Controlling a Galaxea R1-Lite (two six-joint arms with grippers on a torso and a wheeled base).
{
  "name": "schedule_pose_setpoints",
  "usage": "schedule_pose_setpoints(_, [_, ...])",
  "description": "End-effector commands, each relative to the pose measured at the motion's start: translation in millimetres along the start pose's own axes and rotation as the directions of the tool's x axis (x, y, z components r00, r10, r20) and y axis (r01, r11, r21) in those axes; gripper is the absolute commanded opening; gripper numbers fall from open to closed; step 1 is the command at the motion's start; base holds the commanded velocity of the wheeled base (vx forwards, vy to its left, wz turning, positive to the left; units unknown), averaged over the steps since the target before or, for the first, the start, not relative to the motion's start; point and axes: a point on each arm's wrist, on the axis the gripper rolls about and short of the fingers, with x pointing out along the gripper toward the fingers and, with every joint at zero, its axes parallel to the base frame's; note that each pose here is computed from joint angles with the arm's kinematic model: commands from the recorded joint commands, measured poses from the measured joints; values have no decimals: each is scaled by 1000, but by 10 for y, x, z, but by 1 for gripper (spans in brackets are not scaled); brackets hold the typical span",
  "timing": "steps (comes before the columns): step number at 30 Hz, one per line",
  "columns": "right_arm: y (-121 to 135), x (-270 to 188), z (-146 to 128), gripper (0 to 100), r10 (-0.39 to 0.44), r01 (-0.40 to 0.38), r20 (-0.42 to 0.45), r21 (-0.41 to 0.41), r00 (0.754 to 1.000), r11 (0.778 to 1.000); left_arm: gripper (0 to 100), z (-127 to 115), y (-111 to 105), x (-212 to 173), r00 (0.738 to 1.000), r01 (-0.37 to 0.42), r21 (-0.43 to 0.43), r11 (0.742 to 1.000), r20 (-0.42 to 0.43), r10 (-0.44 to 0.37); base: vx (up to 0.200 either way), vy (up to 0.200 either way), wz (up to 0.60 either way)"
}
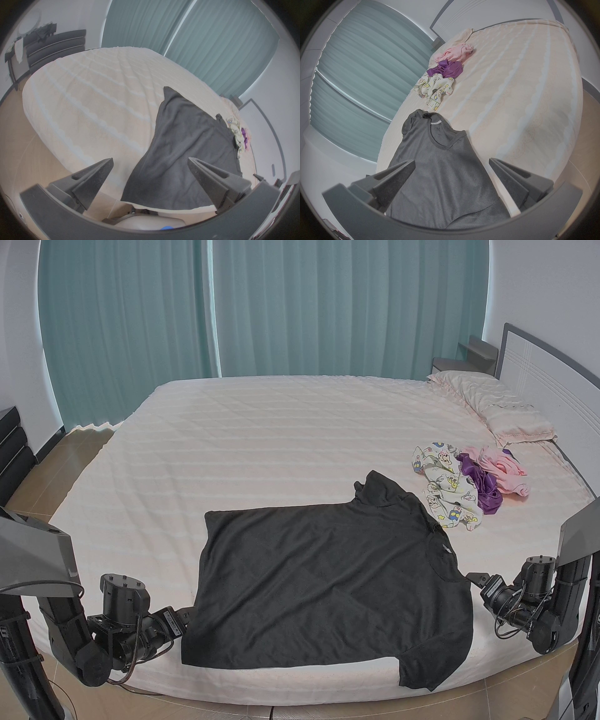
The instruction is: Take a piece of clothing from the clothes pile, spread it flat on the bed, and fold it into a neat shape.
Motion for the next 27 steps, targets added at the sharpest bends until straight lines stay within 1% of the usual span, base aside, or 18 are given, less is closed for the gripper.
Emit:
schedule_pose_setpoints(1, [6, 3, 3, 100, 8, -8, 5, -1, 1000, 1000, 100, 60, -35, 6, 1000, 18, -31, 999, 25, -18, 200, 0, 0])
schedule_pose_setpoints(14, [7, 1, -2, 100, 7, -7, 3, -2, 1000, 1000, 100, 77, -55, 33, 999, 29, -52, 998, 30, -28, 200, 0, 0])
schedule_pose_setpoints(17, [7, 1, -2, 100, 7, -7, 3, -2, 1000, 1000, 100, 85, -64, 43, 999, 33, -62, 998, 34, -31, 0, 0, 0])
schedule_pose_setpoints(21, [7, 1, -2, 100, 7, -7, 3, -2, 1000, 1000, 100, 75, -71, 101, 999, 39, -96, 995, 18, -38, 0, 0, 0])
schedule_pose_setpoints(27, [20, 2, -17, 100, 11, -11, -2, -6, 1000, 1000, 100, 86, -100, 149, 999, 47, -137, 989, 23, -45, 0, 0, 0])
